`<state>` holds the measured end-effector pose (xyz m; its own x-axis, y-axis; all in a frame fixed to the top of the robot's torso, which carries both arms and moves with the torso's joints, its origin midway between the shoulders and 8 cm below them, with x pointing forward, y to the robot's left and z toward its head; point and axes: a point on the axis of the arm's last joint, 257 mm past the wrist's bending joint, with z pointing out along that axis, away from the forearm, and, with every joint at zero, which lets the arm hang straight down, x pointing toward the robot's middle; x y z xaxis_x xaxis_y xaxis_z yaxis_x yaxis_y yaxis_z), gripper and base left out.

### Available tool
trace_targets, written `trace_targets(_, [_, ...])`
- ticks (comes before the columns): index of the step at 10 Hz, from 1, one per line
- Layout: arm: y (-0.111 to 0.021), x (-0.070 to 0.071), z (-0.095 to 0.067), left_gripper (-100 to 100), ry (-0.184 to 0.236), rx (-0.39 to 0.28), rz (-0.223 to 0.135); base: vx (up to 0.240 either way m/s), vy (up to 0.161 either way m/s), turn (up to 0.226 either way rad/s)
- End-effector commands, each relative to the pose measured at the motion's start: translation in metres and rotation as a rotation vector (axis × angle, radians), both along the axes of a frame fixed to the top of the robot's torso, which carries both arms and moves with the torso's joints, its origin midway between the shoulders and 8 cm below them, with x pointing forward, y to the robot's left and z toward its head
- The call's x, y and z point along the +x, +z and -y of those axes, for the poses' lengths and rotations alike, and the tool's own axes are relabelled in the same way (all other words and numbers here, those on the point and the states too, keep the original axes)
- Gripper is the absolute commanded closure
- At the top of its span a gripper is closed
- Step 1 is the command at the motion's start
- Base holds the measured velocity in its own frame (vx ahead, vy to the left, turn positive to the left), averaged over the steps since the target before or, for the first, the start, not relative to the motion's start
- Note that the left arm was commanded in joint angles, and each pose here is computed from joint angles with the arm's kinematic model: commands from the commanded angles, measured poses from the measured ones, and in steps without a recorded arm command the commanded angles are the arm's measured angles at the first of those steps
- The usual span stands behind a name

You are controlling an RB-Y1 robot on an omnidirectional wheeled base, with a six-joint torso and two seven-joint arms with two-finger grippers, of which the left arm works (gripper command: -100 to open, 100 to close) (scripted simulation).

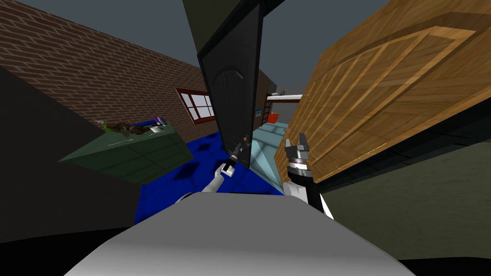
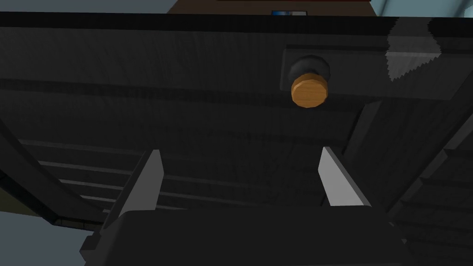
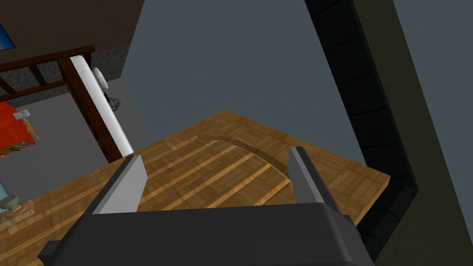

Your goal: Push the door open

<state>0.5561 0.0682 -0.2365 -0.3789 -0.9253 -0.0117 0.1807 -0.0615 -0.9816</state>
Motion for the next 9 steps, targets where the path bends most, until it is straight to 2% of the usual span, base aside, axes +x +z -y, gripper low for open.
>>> trace_targets(1, [-0.007, 0.004, 0.004, -100, -0.011, 0.006, -0.018, 0.068, 0.1, -0.074])
trace_targets(5, [-0.025, 0.012, 0.019, -100, -0.042, 0.025, -0.069, 0.061, 0.103, -0.087])
trace_targets(9, [-0.037, 0.017, 0.03, -100, -0.063, 0.04, -0.105, 0.054, 0.112, -0.07])
